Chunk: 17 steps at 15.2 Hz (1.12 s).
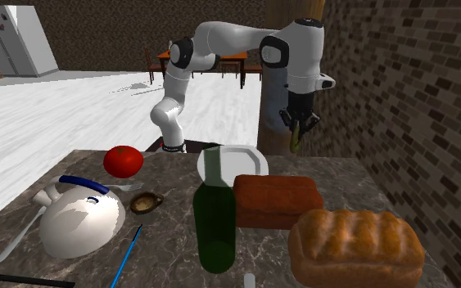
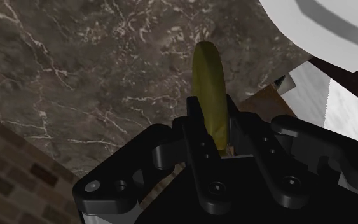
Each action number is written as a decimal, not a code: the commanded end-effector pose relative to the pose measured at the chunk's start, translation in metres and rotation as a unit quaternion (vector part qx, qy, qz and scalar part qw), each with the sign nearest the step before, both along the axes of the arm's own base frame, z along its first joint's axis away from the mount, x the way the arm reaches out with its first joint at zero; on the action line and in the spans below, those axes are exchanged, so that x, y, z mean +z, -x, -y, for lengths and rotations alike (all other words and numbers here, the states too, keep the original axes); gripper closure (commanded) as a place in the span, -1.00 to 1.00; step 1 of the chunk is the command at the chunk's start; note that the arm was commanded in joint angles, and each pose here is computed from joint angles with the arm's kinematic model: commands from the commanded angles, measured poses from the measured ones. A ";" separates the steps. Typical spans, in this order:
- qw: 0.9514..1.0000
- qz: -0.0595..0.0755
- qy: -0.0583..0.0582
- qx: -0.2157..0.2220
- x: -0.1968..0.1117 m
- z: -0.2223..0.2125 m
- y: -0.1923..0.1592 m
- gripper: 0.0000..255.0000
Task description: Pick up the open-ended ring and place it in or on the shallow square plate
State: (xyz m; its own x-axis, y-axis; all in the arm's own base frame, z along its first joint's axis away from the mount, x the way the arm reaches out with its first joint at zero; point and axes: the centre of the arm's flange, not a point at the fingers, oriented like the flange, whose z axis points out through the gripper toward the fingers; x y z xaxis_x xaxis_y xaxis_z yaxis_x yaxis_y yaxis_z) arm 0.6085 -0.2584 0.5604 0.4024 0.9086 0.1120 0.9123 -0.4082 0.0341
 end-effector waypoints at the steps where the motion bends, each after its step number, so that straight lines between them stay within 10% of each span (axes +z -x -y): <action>1: 1.000 0.000 0.000 0.000 0.003 0.005 0.021 1.00; 17: 1.000 0.000 0.000 0.000 0.023 0.038 0.224 1.00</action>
State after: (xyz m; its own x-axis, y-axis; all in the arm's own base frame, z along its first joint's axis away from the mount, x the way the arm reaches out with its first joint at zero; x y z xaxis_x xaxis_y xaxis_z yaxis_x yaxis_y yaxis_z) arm 0.3963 -0.2954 0.5837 0.4036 0.9079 0.1131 0.9117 -0.4095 0.0337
